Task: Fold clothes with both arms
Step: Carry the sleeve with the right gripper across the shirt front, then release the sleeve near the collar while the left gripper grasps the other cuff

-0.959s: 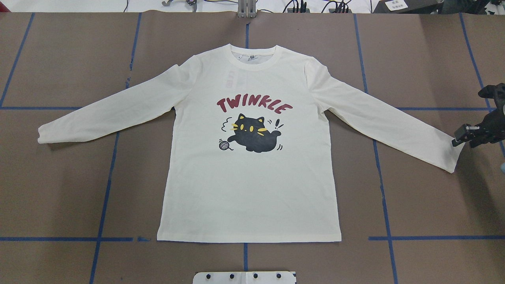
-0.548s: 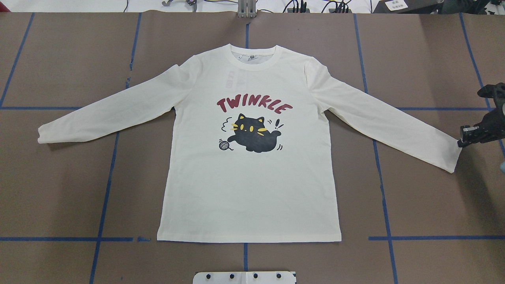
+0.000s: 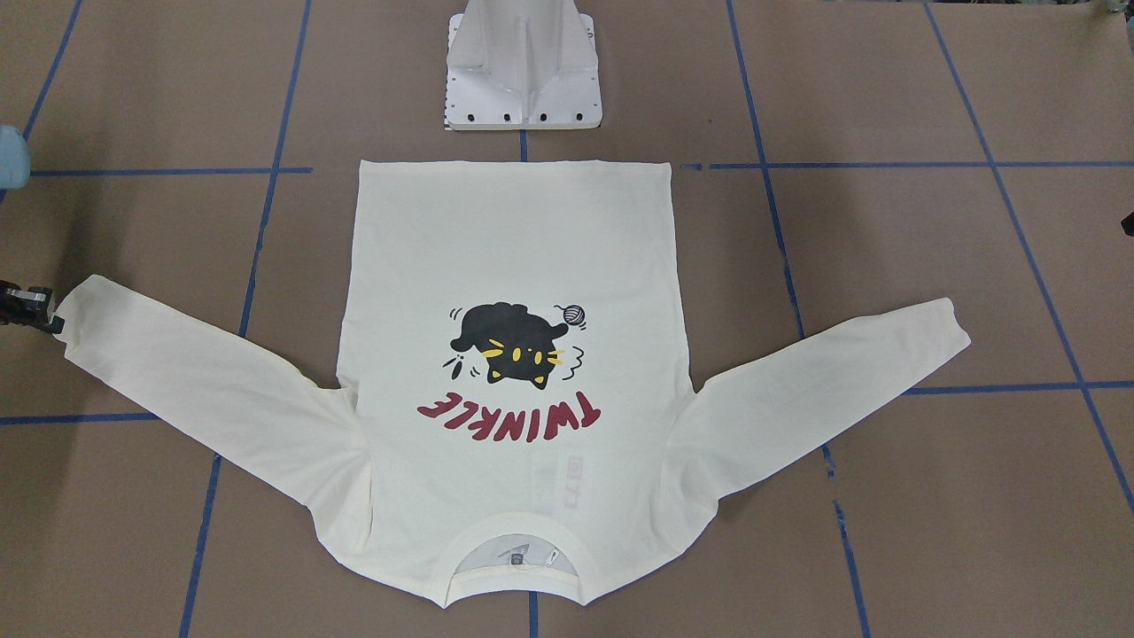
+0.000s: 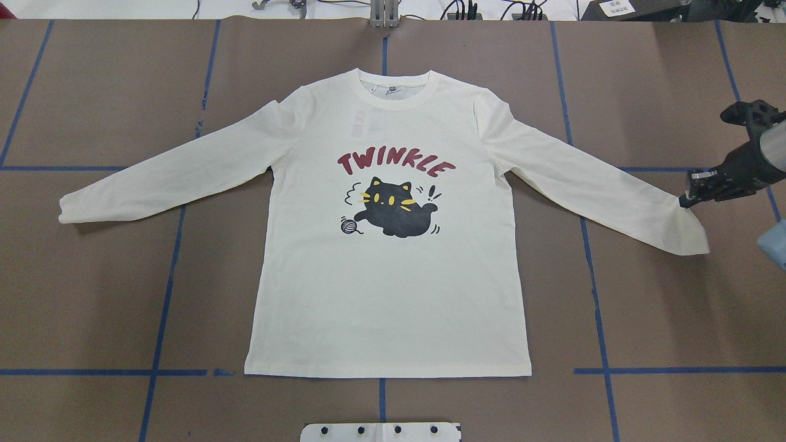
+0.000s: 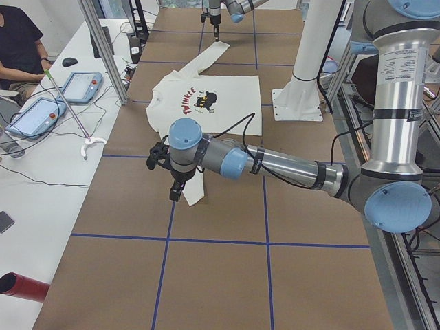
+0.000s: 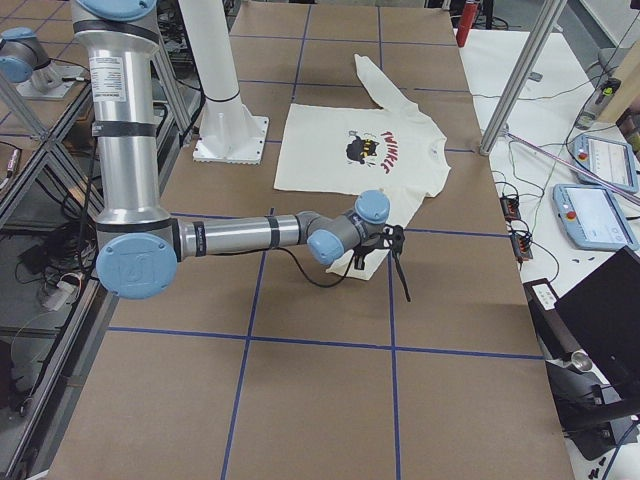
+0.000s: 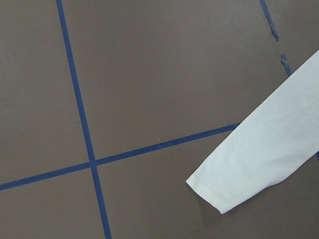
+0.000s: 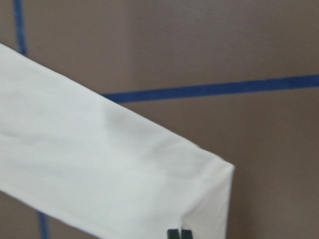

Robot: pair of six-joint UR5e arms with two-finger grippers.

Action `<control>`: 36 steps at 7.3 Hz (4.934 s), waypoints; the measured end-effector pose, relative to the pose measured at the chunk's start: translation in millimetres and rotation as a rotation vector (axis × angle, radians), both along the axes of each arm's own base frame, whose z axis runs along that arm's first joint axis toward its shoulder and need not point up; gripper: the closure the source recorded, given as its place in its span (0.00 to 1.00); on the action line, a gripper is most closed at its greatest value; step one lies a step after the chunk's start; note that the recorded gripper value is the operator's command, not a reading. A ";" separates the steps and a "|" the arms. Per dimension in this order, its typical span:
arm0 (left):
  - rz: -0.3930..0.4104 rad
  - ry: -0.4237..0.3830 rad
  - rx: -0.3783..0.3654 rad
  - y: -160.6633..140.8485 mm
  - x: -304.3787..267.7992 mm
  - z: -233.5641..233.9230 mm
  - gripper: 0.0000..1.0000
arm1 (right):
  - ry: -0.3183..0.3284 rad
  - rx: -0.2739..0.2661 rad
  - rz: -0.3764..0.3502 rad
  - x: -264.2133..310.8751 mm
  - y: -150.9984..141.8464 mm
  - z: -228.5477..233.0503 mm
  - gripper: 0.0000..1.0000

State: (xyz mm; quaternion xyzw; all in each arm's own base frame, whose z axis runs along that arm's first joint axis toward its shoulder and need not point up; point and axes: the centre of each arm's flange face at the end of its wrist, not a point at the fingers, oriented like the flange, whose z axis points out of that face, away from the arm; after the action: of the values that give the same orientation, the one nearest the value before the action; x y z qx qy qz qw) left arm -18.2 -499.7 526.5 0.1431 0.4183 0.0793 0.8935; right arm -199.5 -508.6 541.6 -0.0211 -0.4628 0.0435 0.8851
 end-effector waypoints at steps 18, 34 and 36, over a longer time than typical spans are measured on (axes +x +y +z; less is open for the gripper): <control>-0.014 0.079 -0.109 -39.2 108.2 13.9 0.01 | -0.199 0.070 0.334 -451.1 -12.5 -526.5 0.01; 0.079 0.010 -0.337 -54.8 223.0 117.0 0.48 | -0.143 0.000 0.324 -185.2 -39.9 -340.5 0.00; 0.078 0.008 -0.341 -53.9 222.6 118.3 0.48 | -0.143 0.000 0.325 -184.2 -40.2 -340.3 0.00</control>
State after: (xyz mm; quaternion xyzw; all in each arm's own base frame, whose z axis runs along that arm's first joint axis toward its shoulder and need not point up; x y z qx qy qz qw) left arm 204.4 -553.7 644.8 -0.0264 0.4346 0.0414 0.8993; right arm -383.7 -548.8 201.3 0.0510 -0.5217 0.1846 0.8313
